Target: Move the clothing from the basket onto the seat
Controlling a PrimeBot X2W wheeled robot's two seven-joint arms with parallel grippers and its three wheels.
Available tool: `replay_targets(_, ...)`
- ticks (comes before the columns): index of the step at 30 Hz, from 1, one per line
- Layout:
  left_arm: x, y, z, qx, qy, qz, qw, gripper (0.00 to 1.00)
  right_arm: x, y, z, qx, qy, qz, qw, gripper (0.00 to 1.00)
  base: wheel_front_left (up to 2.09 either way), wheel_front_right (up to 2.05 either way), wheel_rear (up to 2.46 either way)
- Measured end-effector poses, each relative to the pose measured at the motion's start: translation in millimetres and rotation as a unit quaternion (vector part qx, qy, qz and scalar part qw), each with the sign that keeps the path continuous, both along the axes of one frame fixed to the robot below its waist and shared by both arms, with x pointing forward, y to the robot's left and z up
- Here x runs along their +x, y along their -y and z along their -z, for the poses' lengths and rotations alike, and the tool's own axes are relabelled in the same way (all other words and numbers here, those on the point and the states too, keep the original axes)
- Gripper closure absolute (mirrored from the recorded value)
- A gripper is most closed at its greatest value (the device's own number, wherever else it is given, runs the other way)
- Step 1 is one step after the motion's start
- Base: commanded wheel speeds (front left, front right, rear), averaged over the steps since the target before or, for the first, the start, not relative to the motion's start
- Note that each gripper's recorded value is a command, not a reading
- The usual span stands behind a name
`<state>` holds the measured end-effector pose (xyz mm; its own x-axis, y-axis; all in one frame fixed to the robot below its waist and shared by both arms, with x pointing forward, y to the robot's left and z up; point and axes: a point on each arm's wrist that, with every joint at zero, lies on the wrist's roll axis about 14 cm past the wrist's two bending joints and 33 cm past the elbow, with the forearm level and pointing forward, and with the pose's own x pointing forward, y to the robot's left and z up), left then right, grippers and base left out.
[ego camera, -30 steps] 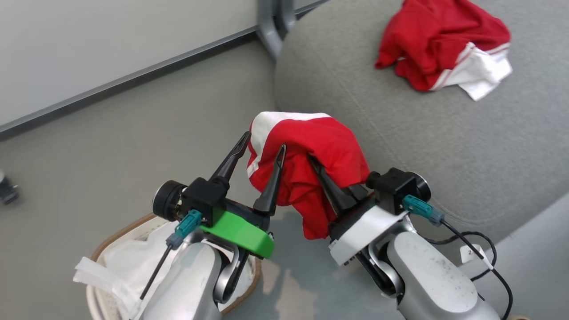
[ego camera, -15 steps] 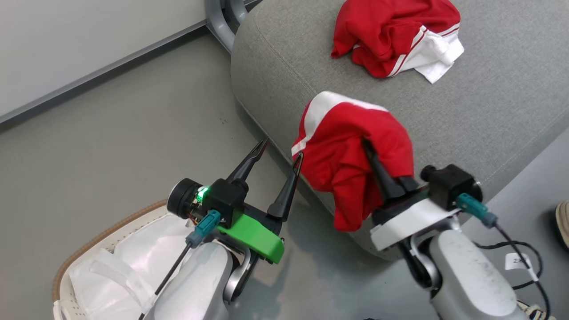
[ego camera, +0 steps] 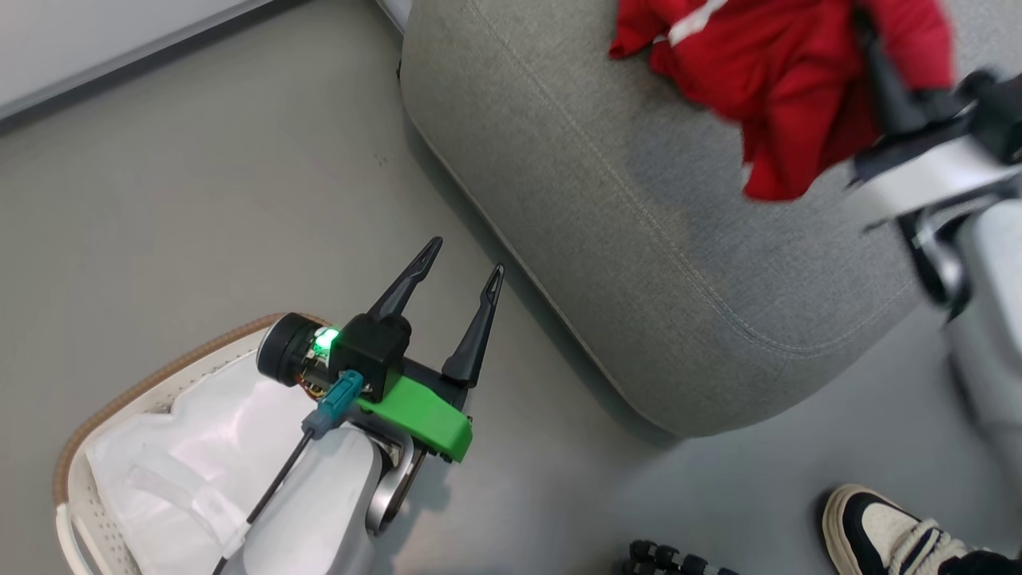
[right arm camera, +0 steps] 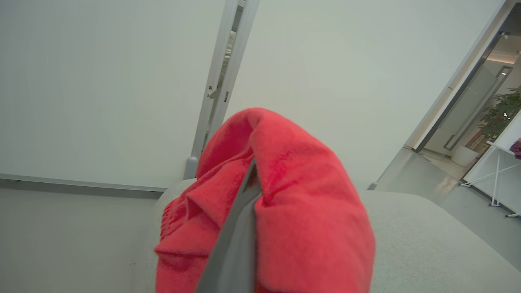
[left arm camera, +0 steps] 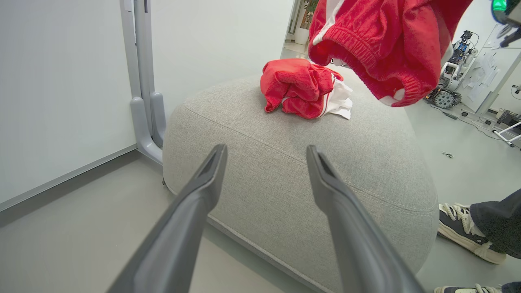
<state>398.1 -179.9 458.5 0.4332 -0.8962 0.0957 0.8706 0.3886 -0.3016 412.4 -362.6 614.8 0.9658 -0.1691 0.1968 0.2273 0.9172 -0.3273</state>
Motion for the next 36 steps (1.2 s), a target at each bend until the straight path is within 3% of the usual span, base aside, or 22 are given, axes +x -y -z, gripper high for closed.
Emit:
replay_targets(7,18.7,-8.8,20.4,0.003,-0.014,-0.016,1.000,0.00,32.2,56.4,-33.8,-0.081,-0.012,0.052,0.995,1.00,0.00,0.00,0.00)
replay_targets(13,38.1,-19.7,41.6,0.008,-0.022,-0.034,0.999,0.00,53.5,105.3,-37.2,-0.086,-0.023,0.119,0.989,1.00,0.00,0.00,0.00)
replay_targets(23,71.2,-51.9,89.4,0.031,-0.046,-0.082,0.995,0.00,101.5,115.9,33.6,-0.035,-0.062,0.142,0.987,1.00,0.00,0.00,0.00)
replay_targets(28,77.4,-69.5,112.9,0.047,-0.064,-0.104,0.991,0.00,110.6,112.8,86.1,0.007,-0.088,0.152,0.984,1.00,0.00,0.00,0.00)
replay_targets(29,77.9,-71.9,116.1,0.050,-0.066,-0.106,0.991,0.00,108.4,113.4,97.0,0.013,-0.097,0.156,0.983,0.96,0.00,0.00,0.00)
replay_targets(30,78.8,-75.4,120.4,0.054,-0.069,-0.110,0.990,0.00,106.4,112.7,109.4,0.019,-0.107,0.159,0.981,0.68,0.00,0.00,0.00)
replay_targets(31,80.3,-79.0,124.1,0.056,-0.072,-0.116,0.989,0.00,105.6,111.1,119.2,0.024,-0.113,0.161,0.980,0.01,0.00,0.00,0.00)
replay_targets(36,85.3,-88.5,132.0,0.064,-0.078,-0.130,0.986,0.00,99.7,95.3,148.0,0.040,-0.129,0.155,0.979,0.00,0.00,0.00,0.00)
